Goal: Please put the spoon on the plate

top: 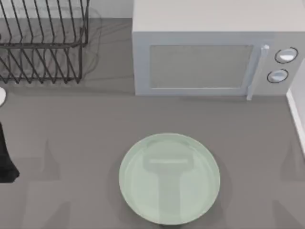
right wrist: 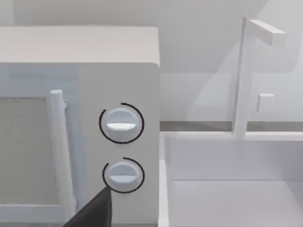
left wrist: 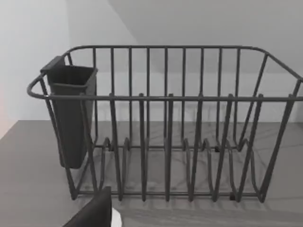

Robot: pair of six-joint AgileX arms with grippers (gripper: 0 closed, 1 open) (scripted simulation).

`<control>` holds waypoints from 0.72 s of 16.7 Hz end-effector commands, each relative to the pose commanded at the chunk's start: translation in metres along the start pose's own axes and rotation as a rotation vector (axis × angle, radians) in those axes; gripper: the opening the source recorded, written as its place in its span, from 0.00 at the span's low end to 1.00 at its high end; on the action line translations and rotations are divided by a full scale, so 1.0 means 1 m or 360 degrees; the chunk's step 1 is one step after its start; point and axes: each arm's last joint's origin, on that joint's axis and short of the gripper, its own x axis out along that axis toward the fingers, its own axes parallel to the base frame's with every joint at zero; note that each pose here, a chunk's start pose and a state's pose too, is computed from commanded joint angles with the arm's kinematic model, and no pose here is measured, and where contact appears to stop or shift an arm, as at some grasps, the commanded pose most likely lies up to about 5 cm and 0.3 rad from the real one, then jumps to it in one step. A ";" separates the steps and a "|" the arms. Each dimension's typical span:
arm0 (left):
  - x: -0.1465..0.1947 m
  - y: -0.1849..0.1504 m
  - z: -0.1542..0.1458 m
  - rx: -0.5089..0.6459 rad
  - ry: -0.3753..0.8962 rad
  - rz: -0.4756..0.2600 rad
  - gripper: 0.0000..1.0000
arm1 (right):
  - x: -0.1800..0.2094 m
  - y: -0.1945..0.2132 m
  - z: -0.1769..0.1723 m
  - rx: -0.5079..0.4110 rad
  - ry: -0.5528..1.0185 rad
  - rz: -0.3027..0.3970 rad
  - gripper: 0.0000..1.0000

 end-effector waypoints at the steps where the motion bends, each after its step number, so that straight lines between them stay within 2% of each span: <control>1: 0.000 0.000 0.000 0.0000 0.0000 0.0000 1.00 | 0.000 0.000 0.000 0.0000 0.0000 0.0000 1.00; 4: 0.000 0.001 0.006 0.0013 0.0036 0.0010 1.00 | 0.000 0.000 0.000 0.0000 0.0000 0.0000 1.00; 7: 0.003 0.003 0.027 0.0058 0.0182 0.0038 1.00 | 0.000 0.000 0.000 0.0000 0.0000 0.0000 1.00; 9: 0.011 0.005 0.048 0.0097 0.0344 0.0057 1.00 | 0.000 0.000 0.000 0.0000 0.0000 0.0000 1.00; 12: 0.037 0.011 0.077 0.0155 0.0693 0.0071 1.00 | 0.000 0.000 0.000 0.0000 0.0000 0.0000 1.00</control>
